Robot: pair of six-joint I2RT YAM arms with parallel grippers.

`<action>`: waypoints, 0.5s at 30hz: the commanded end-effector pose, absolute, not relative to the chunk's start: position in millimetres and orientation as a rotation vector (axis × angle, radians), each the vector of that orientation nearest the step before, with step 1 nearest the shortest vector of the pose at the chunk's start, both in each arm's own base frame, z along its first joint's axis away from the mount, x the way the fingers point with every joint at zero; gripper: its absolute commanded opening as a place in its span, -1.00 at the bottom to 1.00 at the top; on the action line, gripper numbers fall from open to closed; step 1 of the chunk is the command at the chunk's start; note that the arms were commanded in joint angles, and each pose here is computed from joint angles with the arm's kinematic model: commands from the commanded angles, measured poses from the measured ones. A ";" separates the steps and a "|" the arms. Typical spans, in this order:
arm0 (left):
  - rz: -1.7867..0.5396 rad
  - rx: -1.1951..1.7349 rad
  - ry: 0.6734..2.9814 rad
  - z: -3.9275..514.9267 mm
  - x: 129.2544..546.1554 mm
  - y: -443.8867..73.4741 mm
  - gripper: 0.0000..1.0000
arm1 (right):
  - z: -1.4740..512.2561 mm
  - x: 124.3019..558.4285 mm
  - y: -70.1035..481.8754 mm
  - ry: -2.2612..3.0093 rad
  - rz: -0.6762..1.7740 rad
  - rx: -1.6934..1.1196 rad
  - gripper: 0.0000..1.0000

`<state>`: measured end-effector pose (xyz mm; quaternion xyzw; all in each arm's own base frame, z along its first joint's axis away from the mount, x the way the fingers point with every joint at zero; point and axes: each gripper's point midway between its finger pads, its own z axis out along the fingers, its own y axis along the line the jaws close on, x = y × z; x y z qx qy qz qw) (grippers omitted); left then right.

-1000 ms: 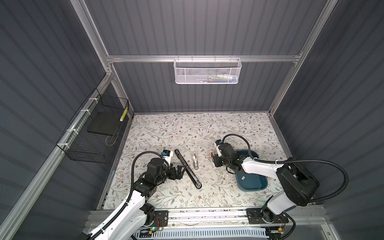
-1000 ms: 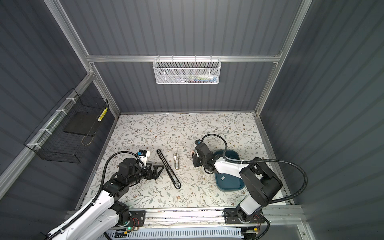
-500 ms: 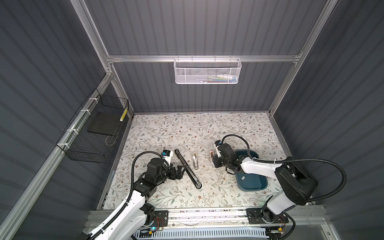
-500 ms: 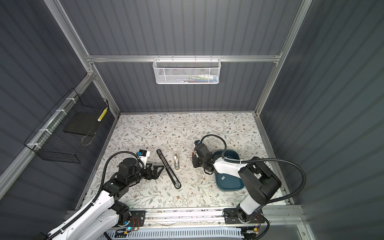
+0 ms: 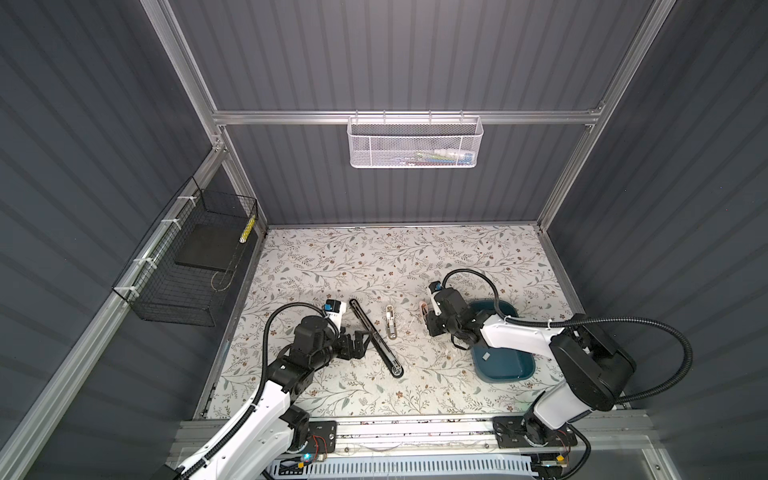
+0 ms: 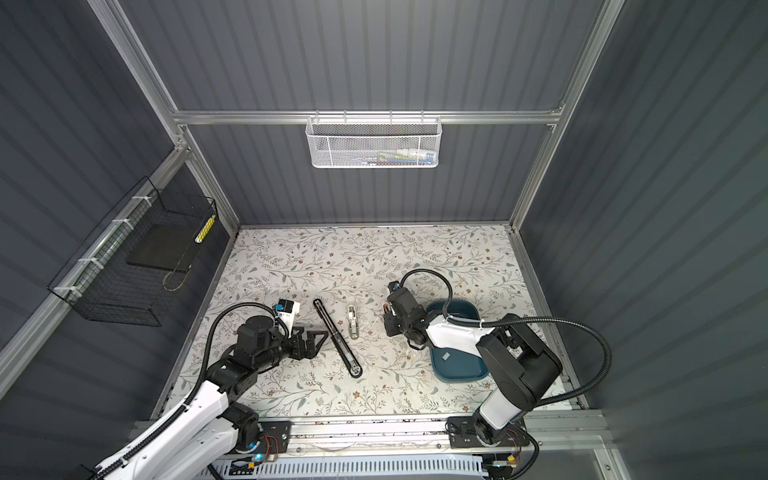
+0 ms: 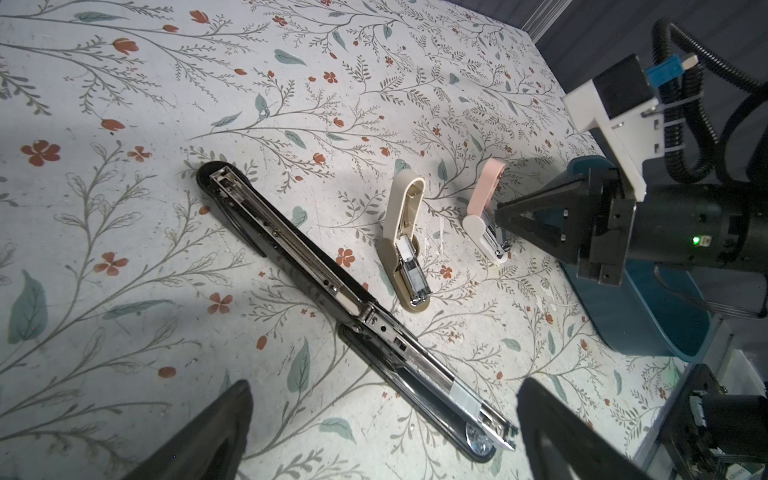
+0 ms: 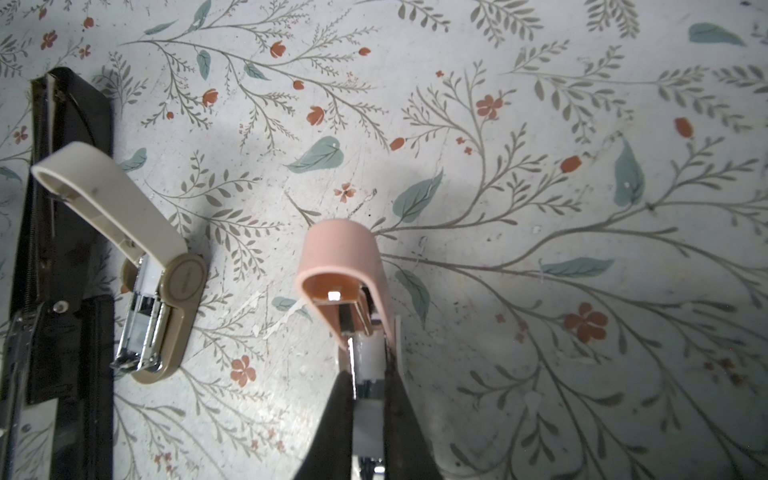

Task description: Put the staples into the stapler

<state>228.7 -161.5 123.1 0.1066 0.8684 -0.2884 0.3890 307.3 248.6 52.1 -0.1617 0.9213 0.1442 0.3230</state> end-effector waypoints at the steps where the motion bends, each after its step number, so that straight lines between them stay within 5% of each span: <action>1: -0.739 0.297 2.192 124.3 228.0 -162.7 0.99 | 64.1 305.1 247.4 2.376 0.349 -0.475 -0.80; 15: -0.739 0.300 2.194 123.7 227.9 -163.2 0.99 | 48.1 306.5 247.8 2.371 0.293 -0.566 -0.85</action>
